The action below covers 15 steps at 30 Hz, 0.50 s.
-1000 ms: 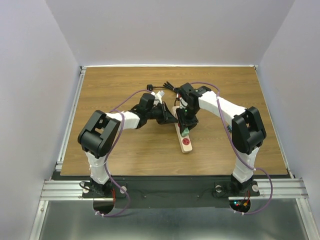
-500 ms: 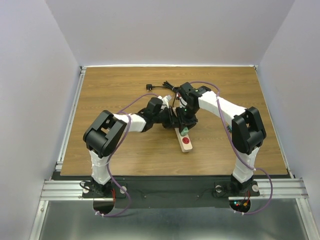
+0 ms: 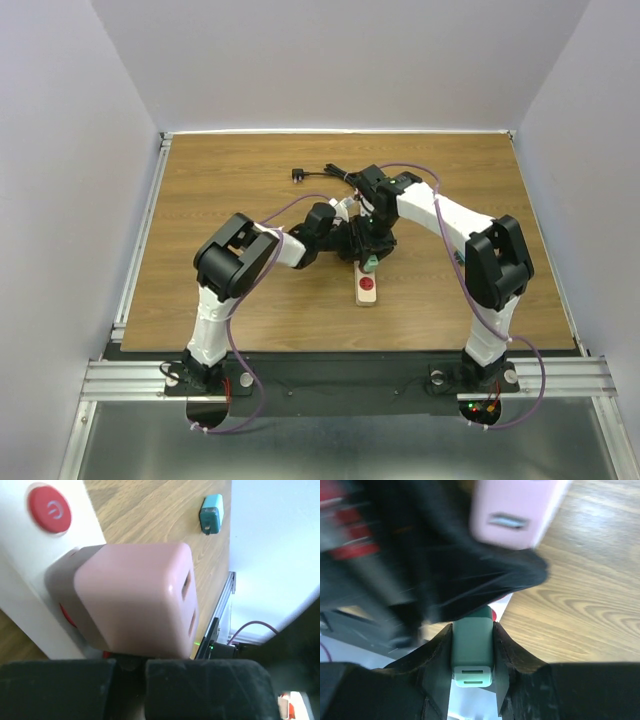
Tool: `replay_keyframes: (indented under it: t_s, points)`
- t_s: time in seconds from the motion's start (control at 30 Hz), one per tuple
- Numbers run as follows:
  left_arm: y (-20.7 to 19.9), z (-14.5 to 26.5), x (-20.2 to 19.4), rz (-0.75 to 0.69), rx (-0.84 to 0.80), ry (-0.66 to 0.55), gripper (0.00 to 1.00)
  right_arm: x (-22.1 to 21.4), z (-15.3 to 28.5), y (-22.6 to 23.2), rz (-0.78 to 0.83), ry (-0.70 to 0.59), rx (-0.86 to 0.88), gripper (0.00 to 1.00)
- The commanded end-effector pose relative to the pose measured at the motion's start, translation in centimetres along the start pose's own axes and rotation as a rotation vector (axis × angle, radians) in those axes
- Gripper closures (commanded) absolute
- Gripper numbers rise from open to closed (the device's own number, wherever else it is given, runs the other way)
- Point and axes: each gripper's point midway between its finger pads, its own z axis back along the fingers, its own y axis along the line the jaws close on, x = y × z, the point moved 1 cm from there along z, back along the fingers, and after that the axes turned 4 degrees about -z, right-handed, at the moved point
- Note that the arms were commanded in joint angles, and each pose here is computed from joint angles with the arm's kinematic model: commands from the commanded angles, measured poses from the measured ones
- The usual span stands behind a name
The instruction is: Pull the plug off the socket
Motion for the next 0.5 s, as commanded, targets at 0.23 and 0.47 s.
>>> replay_keyframes:
  t_s: [0.23, 0.47]
  points:
    - [8.8, 1.0, -6.3, 0.109, 0.231, 0.162, 1.00, 5.9, 6.1, 0.5, -0.031, -0.366, -0.067, 0.99]
    - [2.0, 3.0, -2.3, -0.003, 0.102, 0.058, 1.00, 2.9, 7.4, -4.8, -0.174, -0.402, -0.227, 1.00]
